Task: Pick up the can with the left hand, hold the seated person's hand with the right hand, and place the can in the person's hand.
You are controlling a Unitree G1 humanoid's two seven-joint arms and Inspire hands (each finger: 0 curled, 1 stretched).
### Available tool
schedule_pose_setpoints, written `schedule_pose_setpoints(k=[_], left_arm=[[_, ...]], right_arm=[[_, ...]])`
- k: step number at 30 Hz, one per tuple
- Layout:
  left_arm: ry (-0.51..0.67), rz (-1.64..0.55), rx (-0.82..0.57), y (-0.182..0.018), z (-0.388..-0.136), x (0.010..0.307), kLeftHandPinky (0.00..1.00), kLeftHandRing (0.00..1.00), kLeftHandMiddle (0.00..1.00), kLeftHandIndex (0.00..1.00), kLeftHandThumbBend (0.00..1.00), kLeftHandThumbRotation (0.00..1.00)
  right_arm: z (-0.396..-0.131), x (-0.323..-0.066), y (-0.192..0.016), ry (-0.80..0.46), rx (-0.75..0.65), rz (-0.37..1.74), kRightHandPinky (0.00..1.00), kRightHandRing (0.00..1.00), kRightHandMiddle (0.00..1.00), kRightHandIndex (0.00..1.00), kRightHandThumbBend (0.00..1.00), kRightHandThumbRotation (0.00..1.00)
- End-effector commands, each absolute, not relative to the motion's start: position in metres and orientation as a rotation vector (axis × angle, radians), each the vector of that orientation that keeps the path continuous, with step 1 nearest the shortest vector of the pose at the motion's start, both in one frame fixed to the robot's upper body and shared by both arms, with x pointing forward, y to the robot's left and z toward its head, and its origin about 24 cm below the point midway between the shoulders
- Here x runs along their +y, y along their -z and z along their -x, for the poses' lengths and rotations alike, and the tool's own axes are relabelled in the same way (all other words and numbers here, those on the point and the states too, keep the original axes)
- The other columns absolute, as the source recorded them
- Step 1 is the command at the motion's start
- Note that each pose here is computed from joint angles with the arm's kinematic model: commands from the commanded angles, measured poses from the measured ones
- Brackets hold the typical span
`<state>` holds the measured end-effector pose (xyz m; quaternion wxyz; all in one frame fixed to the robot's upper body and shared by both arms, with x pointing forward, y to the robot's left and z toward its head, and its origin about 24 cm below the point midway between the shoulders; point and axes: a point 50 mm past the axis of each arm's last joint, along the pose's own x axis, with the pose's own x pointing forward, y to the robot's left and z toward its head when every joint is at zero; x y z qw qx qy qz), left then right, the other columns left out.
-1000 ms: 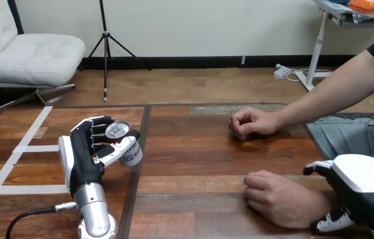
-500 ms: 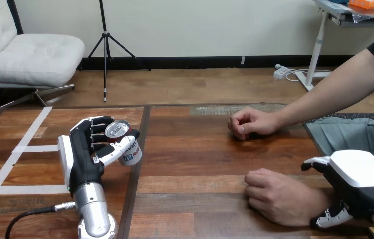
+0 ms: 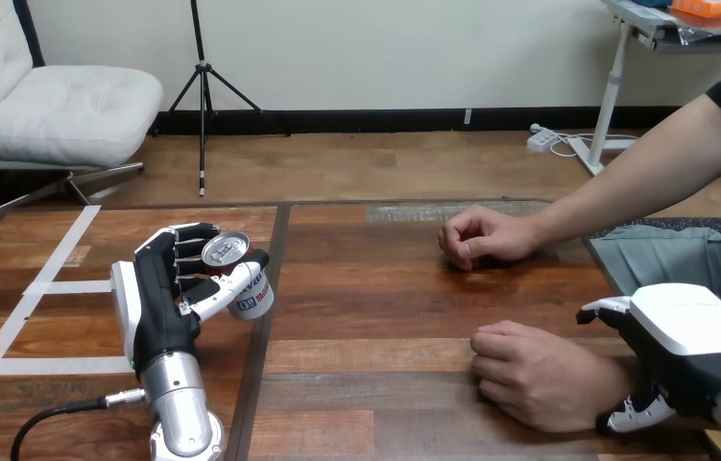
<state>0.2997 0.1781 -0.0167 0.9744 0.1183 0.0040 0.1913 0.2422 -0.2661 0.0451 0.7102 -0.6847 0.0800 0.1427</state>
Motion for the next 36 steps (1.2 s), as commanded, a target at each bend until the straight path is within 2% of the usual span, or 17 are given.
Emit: schedule_pose_setpoints(k=[1,11,23,36], left_arm=[[-0.375,-0.204,-0.171,-0.023,-0.324,0.173,0.44,0.51,0.54,0.53,0.65,0.00],[-0.376,-0.218,-0.173,-0.024,-0.325,0.174,0.44,0.51,0.54,0.53,0.64,0.00],[-0.377,-0.218,-0.171,-0.024,-0.325,0.175,0.44,0.51,0.54,0.53,0.65,0.00],[-0.375,-0.212,-0.169,-0.024,-0.325,0.174,0.44,0.51,0.53,0.53,0.65,0.00]], right_arm=[[-0.247,-0.274,-0.039,-0.325,0.233,1.554,0.85,0.86,0.88,0.82,0.75,0.10],[-0.246,-0.278,-0.035,-0.312,0.256,1.540,0.85,0.86,0.88,0.82,0.74,0.13],[-0.243,-0.280,-0.032,-0.307,0.267,1.514,0.82,0.85,0.87,0.82,0.73,0.10],[-0.240,-0.284,-0.028,-0.310,0.275,1.512,0.76,0.79,0.82,0.80,0.73,0.15]])
